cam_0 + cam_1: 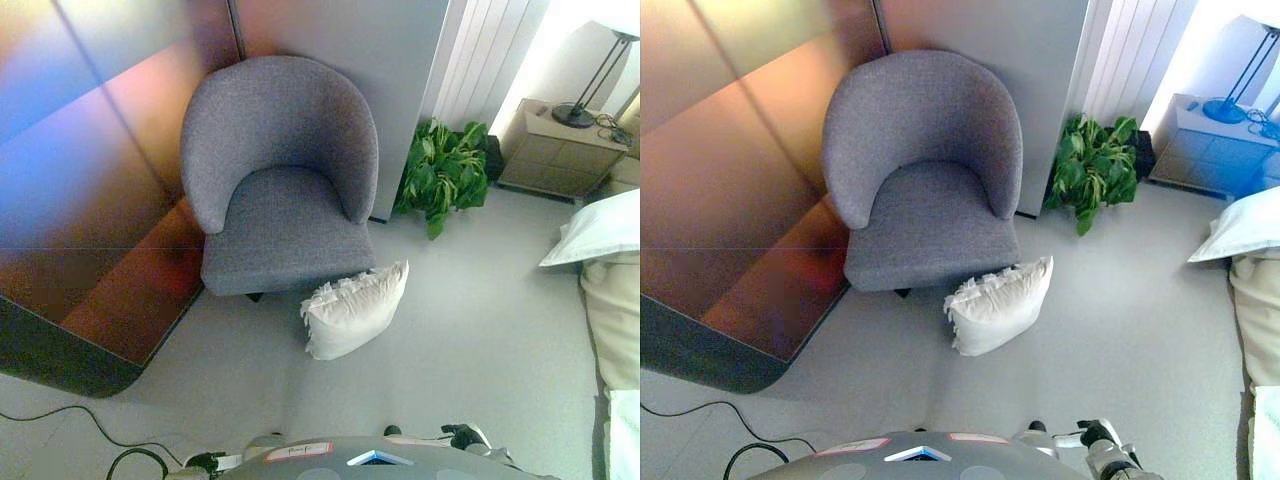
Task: Pick up the pillow and put it on the sofa.
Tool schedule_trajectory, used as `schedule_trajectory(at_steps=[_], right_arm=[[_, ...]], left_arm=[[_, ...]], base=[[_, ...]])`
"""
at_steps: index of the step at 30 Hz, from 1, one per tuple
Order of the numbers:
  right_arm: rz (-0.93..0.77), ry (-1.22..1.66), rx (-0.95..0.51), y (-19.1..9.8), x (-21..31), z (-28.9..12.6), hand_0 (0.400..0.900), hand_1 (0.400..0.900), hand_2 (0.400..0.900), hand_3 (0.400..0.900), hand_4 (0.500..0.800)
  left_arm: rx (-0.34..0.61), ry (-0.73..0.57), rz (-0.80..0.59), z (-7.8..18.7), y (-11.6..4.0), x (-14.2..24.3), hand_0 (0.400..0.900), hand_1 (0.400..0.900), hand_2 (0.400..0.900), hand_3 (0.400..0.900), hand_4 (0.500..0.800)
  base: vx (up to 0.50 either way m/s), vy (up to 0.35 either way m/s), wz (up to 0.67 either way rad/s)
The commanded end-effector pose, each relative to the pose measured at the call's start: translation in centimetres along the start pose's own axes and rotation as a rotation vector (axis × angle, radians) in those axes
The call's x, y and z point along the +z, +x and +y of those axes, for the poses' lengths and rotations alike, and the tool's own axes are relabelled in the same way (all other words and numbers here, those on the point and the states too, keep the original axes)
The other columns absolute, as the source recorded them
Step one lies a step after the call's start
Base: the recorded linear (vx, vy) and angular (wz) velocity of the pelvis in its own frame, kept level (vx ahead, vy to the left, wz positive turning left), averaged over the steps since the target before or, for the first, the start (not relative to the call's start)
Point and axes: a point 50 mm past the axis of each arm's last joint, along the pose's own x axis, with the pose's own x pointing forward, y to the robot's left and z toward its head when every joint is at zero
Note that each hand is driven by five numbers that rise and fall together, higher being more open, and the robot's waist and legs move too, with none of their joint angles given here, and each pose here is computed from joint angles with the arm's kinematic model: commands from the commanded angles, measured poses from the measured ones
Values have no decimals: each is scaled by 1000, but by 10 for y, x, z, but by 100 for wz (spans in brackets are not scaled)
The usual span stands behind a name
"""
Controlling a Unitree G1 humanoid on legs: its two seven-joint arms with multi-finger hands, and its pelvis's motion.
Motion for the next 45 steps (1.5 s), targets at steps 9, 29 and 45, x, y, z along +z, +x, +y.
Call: schedule_trajectory(at_steps=[9, 29, 45], right_arm=[[-68, -85, -51, 2, 30, -19, 900, 900, 900, 900, 800], [-135, -127, -94, 1, 41, -34, 900, 900, 900, 900, 800], [-178, -225, -124, 0, 57, -43, 900, 900, 900, 900, 800]], left_arm=[[23, 30, -57, 10, -1, 27, 900, 900, 900, 900, 800], [6, 46, -79, 0, -2, 34, 900, 900, 900, 900, 800], [0, 13, -76, 9, -2, 31, 900, 900, 900, 900, 800]], base=[[0, 0, 0], [21, -67, -8], [345, 133, -24]])
